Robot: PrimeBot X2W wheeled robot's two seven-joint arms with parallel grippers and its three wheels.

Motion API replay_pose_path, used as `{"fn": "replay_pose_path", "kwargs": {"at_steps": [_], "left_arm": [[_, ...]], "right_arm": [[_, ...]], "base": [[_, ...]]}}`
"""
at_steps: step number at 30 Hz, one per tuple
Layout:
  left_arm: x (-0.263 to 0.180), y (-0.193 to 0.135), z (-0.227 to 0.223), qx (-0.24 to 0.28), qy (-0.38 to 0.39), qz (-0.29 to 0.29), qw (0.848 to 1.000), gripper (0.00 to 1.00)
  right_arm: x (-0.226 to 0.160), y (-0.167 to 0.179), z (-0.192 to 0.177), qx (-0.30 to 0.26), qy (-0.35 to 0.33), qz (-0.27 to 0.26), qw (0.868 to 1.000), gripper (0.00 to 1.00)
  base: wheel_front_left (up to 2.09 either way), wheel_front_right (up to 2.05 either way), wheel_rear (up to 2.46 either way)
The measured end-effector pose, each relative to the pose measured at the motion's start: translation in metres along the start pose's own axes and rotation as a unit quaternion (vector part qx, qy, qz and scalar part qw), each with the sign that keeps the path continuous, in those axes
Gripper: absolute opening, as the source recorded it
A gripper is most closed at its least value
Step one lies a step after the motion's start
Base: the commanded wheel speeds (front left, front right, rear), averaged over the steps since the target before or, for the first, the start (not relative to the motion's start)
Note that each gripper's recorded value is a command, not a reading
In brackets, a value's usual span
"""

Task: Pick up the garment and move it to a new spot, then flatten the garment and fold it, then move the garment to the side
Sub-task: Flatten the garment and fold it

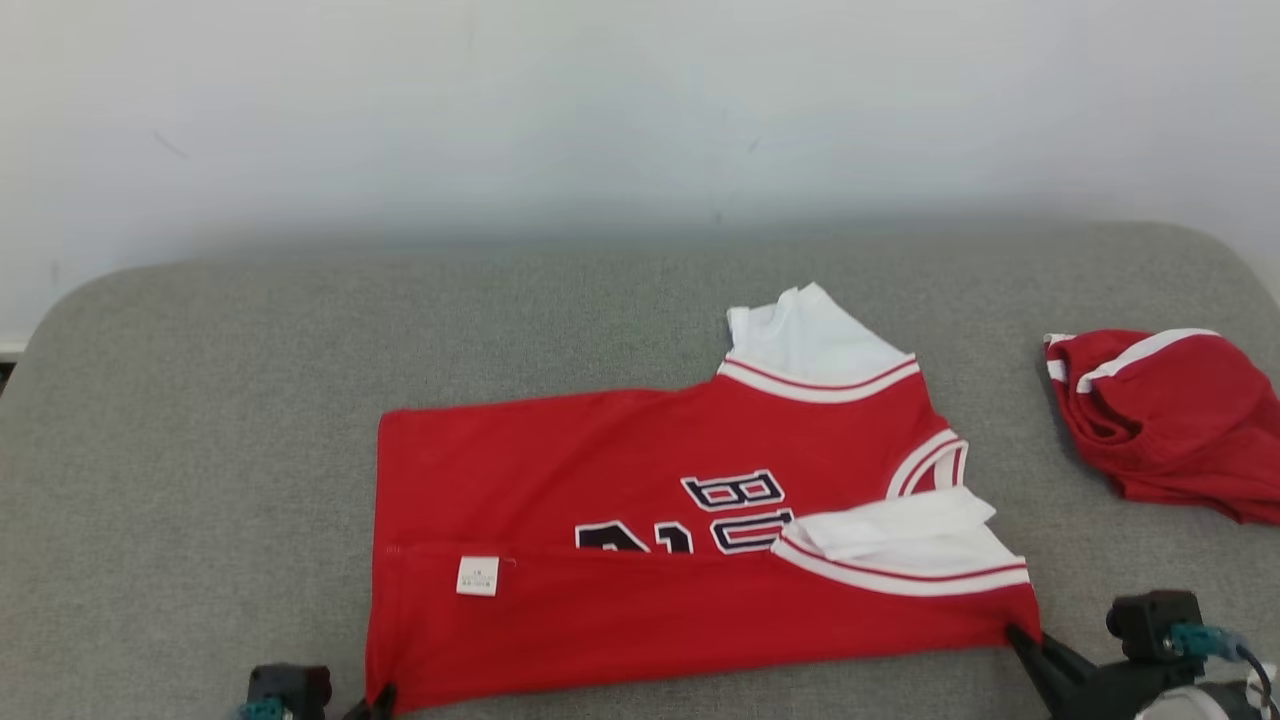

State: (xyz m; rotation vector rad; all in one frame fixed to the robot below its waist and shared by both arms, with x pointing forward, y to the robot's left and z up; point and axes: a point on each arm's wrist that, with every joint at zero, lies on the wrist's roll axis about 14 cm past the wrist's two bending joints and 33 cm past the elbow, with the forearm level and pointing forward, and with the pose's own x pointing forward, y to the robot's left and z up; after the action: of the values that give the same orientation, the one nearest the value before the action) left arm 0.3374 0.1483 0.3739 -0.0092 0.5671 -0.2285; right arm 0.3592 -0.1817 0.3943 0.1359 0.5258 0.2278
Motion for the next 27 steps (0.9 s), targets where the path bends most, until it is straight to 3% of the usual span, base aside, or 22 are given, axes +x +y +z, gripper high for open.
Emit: {"fn": "replay_pose_path", "kwargs": {"at_steps": [8,15,16,17,18,19,27], "left_arm": [[-0.017,-0.004,-0.004,0.008,-0.004,-0.004,1.000,0.00],[-0.023,-0.006,-0.011,0.005,0.009,-0.003,1.000,0.00],[-0.023,-0.005,-0.009,0.004,0.008,-0.002,1.000,0.12],[-0.023,-0.005,-0.009,0.000,0.009,-0.001,1.000,0.58],[-0.023,-0.005,-0.009,0.000,0.009,-0.001,1.000,0.58],[-0.026,-0.004,-0.007,-0.025,0.002,0.000,1.000,1.00],[-0.039,-0.005,0.041,-0.052,-0.092,0.001,0.994,1.00]], "right_arm": [[-0.033,0.003,-0.023,0.019,0.007,-0.010,1.000,0.00],[-0.039,0.007,-0.029,0.029,0.021,-0.013,0.999,0.00],[-0.039,0.006,-0.029,0.029,0.023,-0.015,0.999,0.24],[-0.039,0.006,-0.027,0.029,0.021,-0.014,0.999,0.85],[-0.039,0.006,-0.027,0.029,0.021,-0.014,0.999,0.85],[-0.041,0.006,-0.021,0.039,0.011,-0.016,0.999,1.00],[-0.054,0.011,0.024,0.081,-0.059,0.001,0.995,1.00]], "base": [[0.00,0.00,0.00],[0.00,0.00,0.00],[0.00,0.00,0.00],[0.00,0.00,0.00],[0.00,0.00,0.00],[0.00,0.00,0.00],[0.00,0.00,0.00]]}}
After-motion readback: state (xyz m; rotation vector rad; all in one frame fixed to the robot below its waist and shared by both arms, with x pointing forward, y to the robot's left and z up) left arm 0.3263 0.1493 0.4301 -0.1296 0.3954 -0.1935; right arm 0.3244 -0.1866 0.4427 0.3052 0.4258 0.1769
